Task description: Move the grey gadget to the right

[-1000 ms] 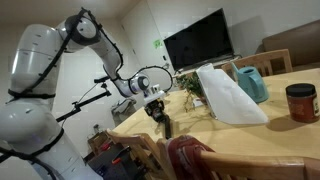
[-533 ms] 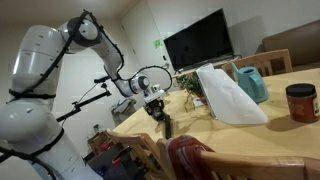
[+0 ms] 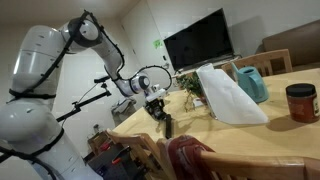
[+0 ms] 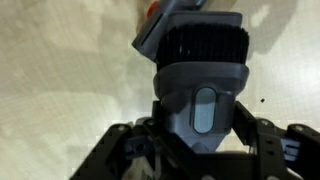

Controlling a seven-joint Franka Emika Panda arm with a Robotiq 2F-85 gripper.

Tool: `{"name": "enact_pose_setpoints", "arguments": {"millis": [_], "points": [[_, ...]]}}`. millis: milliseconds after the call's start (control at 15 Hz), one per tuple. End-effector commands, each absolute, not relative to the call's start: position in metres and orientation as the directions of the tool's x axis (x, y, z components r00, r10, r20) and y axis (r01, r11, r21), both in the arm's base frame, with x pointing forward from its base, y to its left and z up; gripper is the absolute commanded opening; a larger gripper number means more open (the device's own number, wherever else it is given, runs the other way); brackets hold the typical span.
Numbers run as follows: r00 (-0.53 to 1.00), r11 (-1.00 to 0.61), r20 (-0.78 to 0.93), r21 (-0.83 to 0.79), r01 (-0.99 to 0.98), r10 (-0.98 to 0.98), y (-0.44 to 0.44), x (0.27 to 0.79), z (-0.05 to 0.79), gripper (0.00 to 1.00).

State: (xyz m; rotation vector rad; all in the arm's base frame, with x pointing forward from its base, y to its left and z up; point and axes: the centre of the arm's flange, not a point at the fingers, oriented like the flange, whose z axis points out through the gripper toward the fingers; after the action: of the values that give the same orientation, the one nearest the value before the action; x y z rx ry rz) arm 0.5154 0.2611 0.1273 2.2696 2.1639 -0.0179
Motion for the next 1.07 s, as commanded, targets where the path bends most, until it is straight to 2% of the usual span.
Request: {"name": "enact_pose_setpoints", "arguments": {"millis": [0,467,733,1000], "points": [[-0.007,0.007,0.000,0.028,1.000,1.000,0.263,0.521,0.130,0.43],[-0.040,0.040,0.011,0.034,0.999,0.999,0.268,0.523,0.129,0.43],[0.007,-0.007,0.010,0.026,1.000,1.000,0.266,0.519,0.128,0.43],[0.126,-0.126,0.009,0.026,0.992,0.992,0.262,0.513,0.127,0.43]]}}
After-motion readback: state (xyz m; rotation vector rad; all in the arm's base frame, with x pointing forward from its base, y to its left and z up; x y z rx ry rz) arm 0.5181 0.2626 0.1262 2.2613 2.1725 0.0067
